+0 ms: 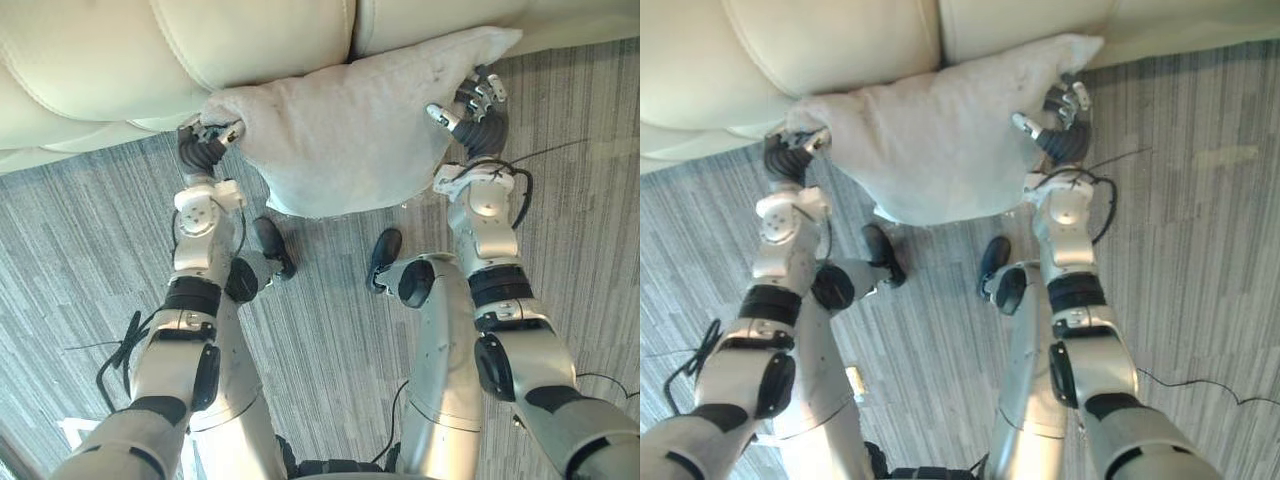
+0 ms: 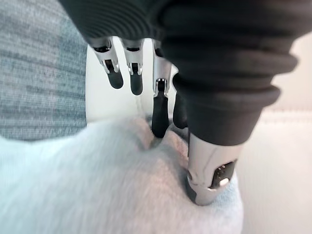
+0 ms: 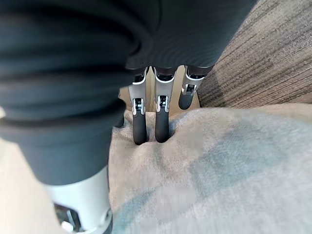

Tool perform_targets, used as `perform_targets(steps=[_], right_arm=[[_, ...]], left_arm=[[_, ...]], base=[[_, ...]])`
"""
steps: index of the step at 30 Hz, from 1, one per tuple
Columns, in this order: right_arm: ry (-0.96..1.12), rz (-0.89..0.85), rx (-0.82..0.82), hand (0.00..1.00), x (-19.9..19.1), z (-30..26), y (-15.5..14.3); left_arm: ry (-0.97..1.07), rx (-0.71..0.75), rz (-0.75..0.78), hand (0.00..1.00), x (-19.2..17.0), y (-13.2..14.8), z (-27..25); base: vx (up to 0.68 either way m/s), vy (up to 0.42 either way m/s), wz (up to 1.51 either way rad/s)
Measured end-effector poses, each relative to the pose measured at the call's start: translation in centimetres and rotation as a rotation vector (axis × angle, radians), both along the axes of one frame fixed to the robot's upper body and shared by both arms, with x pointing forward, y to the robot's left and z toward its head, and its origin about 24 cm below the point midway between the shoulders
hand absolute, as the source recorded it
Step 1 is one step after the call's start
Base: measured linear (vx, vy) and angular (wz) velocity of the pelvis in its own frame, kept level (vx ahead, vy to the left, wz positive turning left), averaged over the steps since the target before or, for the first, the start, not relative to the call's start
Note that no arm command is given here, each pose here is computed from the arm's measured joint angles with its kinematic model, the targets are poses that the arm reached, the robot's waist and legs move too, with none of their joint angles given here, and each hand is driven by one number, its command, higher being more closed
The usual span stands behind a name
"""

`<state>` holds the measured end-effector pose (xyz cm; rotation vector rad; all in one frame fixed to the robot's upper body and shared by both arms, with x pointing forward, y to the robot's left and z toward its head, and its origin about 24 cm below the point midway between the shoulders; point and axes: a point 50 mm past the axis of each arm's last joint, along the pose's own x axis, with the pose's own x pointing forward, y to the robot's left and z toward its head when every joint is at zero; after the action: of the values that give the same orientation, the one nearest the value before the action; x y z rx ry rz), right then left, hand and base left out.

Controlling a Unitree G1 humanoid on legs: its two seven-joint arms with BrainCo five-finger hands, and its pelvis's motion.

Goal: Pick up cushions and gather them together orderly.

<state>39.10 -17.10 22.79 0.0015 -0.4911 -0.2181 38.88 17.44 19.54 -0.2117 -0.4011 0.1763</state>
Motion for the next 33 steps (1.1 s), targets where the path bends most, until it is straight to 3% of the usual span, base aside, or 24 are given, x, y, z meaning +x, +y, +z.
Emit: perform_targets(steps=[3, 4, 21, 25, 33], right_arm=[[0.004, 0.019, 0.032, 0.00, 0.3, 0.2, 1.4], [0.008, 0.032, 0.048, 1.00, 0.3, 0.2, 2.1], [-0.015, 0.056, 0.211, 1.00, -1.0, -0.6, 1.9], [-0.036, 0.035, 0.280, 1.00, -2.4, -2.5, 0.5], [0.127, -0.025, 0.356, 1.00, -6.4, -11.2, -0.4]], left_arm=[[-0.007, -0.005, -0.055, 0.00, 0.2, -3.0, 0.4], [-0.008, -0.008, -0.070, 1.00, 0.2, -3.9, 0.5], [0.001, -0.017, -0.052, 1.00, -1.0, -5.3, -0.3], [-0.034, -0.031, -0.116, 1.00, -2.3, -6.8, -0.5], [-0.031, -0.077, -0.227, 1.00, -6.0, -9.2, -3.9]], base=[[0.00, 0.000, 0.00], [0.00, 0.000, 0.00], [-0.02, -0.006, -0.05], [0.00, -0.006, -0.02], [0.05, -0.038, 0.01]])
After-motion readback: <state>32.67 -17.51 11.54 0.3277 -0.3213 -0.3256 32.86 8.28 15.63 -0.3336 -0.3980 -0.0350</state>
